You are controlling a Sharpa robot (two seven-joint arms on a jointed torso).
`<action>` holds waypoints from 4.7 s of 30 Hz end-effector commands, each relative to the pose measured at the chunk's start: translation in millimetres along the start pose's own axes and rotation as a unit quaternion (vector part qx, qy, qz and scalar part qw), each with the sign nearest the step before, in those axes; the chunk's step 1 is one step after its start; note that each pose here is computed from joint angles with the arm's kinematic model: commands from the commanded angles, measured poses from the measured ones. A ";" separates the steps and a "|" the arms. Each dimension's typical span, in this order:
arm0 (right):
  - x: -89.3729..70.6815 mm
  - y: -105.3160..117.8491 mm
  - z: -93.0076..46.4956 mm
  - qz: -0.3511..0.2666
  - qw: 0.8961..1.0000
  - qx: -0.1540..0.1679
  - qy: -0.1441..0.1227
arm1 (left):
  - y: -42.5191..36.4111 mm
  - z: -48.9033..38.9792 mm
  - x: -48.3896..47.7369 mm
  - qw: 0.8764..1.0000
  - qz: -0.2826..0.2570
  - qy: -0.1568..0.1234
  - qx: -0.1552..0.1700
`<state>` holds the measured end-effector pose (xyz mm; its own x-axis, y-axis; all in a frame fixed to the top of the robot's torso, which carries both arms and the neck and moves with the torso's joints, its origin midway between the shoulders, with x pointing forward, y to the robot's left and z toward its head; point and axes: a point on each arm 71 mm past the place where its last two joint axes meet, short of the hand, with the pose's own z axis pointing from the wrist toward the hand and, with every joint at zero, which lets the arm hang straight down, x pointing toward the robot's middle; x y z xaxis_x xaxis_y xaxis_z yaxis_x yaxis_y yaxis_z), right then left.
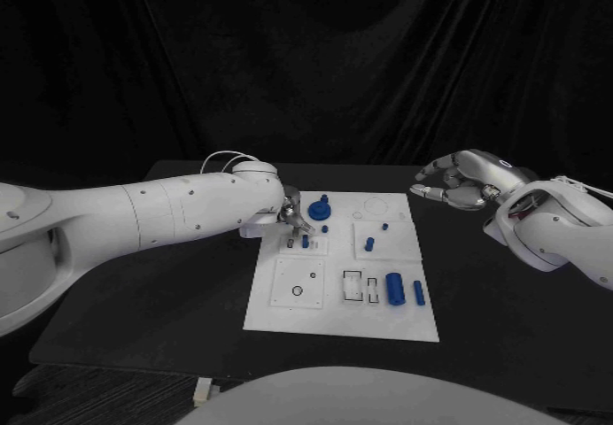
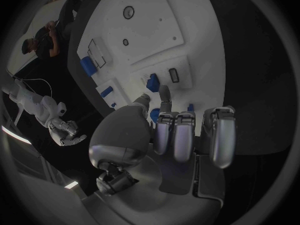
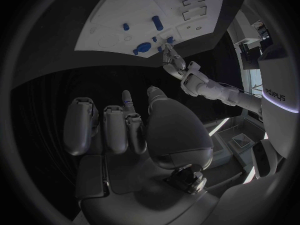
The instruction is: Assemble the parts on the task board
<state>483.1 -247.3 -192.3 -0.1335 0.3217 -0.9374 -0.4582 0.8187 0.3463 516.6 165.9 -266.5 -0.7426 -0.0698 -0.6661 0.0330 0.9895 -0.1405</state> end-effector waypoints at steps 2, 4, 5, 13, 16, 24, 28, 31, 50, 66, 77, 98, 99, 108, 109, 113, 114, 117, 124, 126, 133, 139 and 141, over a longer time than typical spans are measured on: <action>1.7 -1.0 -1.0 0.001 1.000 0.007 0.005 | -2.7 2.1 4.8 1.000 0.010 0.020 0.001; 1.7 -1.2 -1.2 0.001 1.000 0.007 0.005 | -3.7 2.9 5.7 1.000 0.011 0.022 0.002; 1.7 -1.2 -1.3 0.001 1.000 0.007 0.005 | -4.3 3.3 6.1 1.000 0.011 0.023 0.002; 1.8 -1.3 -1.6 0.001 1.000 0.008 0.005 | -9.0 4.9 8.0 0.999 0.015 0.028 0.007; 1.9 -1.3 -1.6 0.001 1.000 0.008 0.006 | -10.1 5.2 8.3 0.999 0.016 0.029 0.008; 2.2 -1.7 -1.9 0.001 1.000 0.009 0.007 | -10.9 5.8 8.9 0.999 0.017 0.032 0.011; 2.5 -1.8 -1.7 0.001 1.000 0.010 0.008 | -10.8 5.8 9.1 0.999 0.017 0.032 0.012; 2.9 -1.7 -1.5 0.001 1.000 0.010 0.009 | -11.1 5.8 9.3 0.999 0.017 0.033 0.013; 3.1 -3.2 -2.1 0.001 1.000 0.014 0.010 | -10.1 -2.9 9.9 0.999 -0.010 -0.009 0.038; 2.9 -3.9 -2.6 0.001 1.000 0.017 0.008 | 0.8 -18.2 8.5 0.994 -0.060 -0.080 0.050; 6.8 -5.2 -4.6 0.002 1.000 0.018 0.008 | 7.0 -20.1 16.4 0.989 -0.086 -0.113 0.051; 7.7 -6.7 -7.0 0.003 1.000 0.019 0.007 | 6.8 -14.9 32.8 0.982 -0.073 -0.161 0.061; 7.7 -6.7 -7.0 0.003 1.000 0.019 0.007 | 6.9 -15.0 33.7 0.982 -0.072 -0.162 0.062; 8.8 -5.9 -6.8 0.004 1.000 0.018 0.009 | 9.3 -15.5 41.0 0.982 -0.071 -0.162 0.062; 8.8 -6.0 -6.9 0.004 1.000 0.019 0.009 | 9.8 -15.5 41.5 0.982 -0.072 -0.162 0.061; 8.8 -6.3 -7.1 0.004 1.000 0.019 0.009 | 11.2 -16.0 42.9 0.983 -0.071 -0.160 0.060; 8.8 -6.4 -7.2 0.004 1.000 0.019 0.009 | 11.5 -16.2 43.3 0.983 -0.071 -0.159 0.060; 8.9 -6.6 -7.3 0.004 1.000 0.020 0.010 | 12.3 -17.3 44.6 0.983 -0.071 -0.157 0.060; 9.6 -6.5 -7.2 0.004 1.000 0.020 0.010 | 14.0 -18.0 47.0 0.984 -0.070 -0.153 0.060; 9.8 -6.4 -7.2 0.004 1.000 0.019 0.010 | 14.1 -17.8 47.7 0.984 -0.071 -0.153 0.060; 10.2 -6.2 -7.2 0.004 1.000 0.019 0.010 | 14.9 -16.4 50.1 0.984 -0.071 -0.150 0.060; 10.1 -6.5 -7.5 0.004 1.000 0.020 0.010 | 15.6 -15.0 51.7 0.985 -0.069 -0.147 0.059; 10.1 -6.5 -7.5 0.004 1.000 0.020 0.010 | 15.6 -14.7 51.9 0.985 -0.069 -0.147 0.059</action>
<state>478.3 -252.0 -203.7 -0.1618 0.3164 -0.9347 -0.4347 0.8275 0.3554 469.3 182.2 -292.2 -0.5202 -0.2555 -0.8149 0.0170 0.9509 -0.3089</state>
